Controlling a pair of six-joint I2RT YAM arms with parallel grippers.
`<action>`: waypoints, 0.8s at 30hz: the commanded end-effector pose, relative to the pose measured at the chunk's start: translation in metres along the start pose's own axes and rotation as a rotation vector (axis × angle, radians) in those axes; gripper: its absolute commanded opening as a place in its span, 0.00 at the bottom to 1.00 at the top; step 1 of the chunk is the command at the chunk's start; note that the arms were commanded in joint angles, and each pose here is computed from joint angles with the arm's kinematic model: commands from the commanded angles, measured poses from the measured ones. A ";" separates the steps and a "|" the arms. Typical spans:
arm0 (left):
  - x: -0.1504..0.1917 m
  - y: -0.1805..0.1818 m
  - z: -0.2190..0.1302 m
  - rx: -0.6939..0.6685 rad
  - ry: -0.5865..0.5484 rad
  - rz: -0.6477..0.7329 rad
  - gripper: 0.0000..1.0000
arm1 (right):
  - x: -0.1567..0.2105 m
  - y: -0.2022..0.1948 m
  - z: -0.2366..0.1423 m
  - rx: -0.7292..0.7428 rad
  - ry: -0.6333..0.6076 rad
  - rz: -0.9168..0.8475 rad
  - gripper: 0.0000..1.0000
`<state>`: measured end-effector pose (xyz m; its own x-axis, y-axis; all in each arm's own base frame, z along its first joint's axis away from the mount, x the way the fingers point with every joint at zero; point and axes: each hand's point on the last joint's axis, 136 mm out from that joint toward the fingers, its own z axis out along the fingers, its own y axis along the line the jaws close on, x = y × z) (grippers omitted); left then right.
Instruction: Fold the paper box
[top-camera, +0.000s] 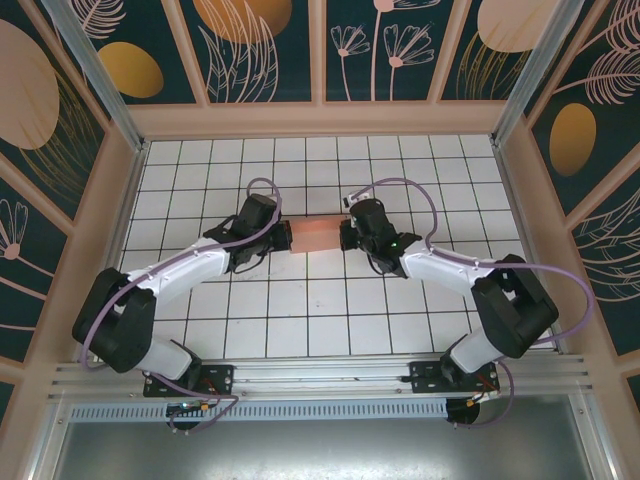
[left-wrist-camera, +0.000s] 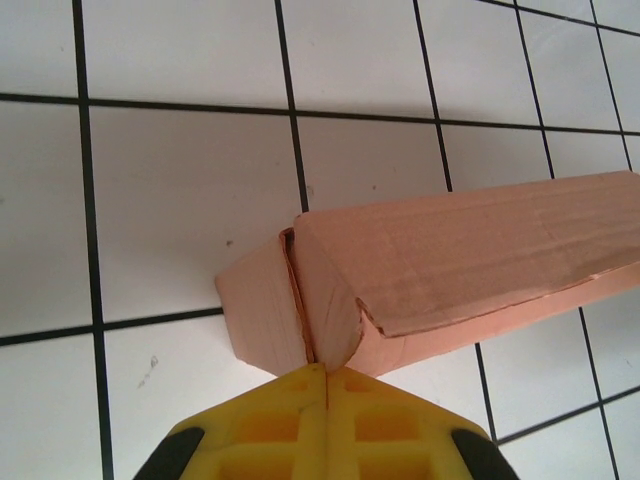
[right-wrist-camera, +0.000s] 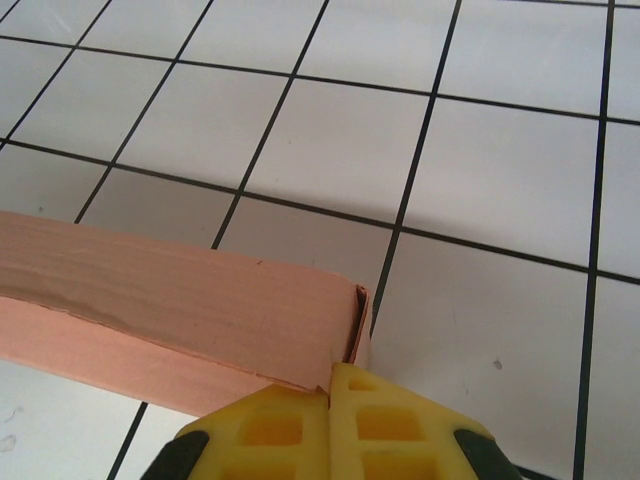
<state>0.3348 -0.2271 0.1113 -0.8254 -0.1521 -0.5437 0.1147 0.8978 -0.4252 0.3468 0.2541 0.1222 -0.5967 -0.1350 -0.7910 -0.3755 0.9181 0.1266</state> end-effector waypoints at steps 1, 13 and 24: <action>0.022 0.018 0.016 -0.058 0.096 0.025 0.00 | 0.008 0.005 0.004 -0.027 0.034 -0.023 0.00; 0.027 0.021 0.027 -0.080 0.137 0.052 0.00 | -0.075 0.021 -0.049 -0.124 -0.255 -0.011 0.59; 0.028 0.019 0.031 -0.067 0.148 0.054 0.00 | -0.087 -0.003 -0.014 -0.035 -0.218 0.090 0.64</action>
<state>0.3568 -0.2376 0.1107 -0.8118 -0.1197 -0.5716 0.1546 0.8998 -0.4080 0.3737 0.2609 0.2030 -0.4357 -0.0071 -0.9001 -0.4133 0.8899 0.1931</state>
